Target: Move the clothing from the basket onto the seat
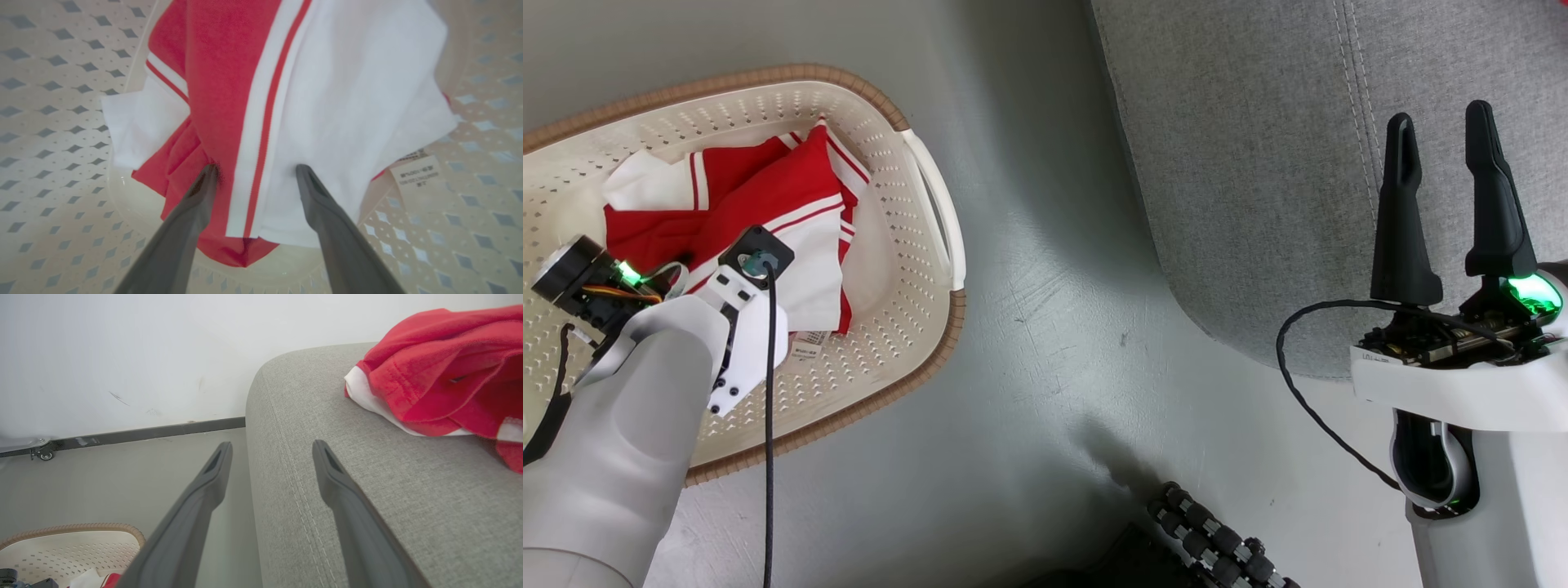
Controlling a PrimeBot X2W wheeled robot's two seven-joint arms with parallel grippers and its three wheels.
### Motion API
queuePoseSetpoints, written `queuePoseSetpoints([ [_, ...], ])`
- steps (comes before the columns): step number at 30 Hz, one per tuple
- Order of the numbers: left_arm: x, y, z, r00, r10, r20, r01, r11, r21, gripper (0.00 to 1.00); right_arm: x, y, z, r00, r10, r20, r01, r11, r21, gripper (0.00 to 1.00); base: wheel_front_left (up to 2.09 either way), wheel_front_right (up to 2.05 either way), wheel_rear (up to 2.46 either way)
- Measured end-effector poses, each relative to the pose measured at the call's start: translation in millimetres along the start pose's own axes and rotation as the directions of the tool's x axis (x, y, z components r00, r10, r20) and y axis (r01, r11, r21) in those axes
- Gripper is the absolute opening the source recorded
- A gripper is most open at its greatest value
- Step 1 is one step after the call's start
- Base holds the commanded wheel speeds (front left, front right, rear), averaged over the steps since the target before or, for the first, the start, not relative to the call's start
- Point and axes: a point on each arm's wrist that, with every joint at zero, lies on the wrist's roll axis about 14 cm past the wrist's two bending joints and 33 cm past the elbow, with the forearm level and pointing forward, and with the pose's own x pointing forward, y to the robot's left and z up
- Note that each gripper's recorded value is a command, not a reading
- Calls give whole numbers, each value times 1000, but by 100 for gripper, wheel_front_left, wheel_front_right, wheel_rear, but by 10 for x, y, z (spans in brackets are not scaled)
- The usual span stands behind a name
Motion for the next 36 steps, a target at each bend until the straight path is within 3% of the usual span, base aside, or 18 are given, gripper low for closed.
queuePoseSetpoints([
  [1, 2, -9, -31, 1000, -3, -14, 3, 1000, -1, 87, 0, 0, -1, 1000, 0, 0, 0, 1000, 0, 100, 0, 0, 0],
  [3, 5, -24, -56, 1000, -6, -23, 6, 1000, -2, 45, 1, 0, -4, 1000, 0, -1, 0, 1000, 0, 100, 0, 0, 0],
  [7, 11, -41, -52, 1000, -10, -21, 10, 1000, -3, 0, 2, -2, -7, 1000, -2, -1, 2, 1000, 6, 100, 0, 0, 0],
  [17, 15, -40, 2, 1000, -4, 19, 5, 1000, -24, 0, 62, 12, 53, 1000, 3, 23, -3, 1000, 14, 100, 0, 0, 0],
  [30, -103, 130, 154, 991, 71, 113, -62, 995, -84, 0, 177, 102, 183, 997, 29, 73, -31, 999, 33, 100, 0, 0, 0],
  [36, -220, 225, 211, 982, 109, 157, -100, 993, -64, 0, 182, 131, 215, 996, 35, 84, -39, 998, 49, 100, 0, 0, 0],
])
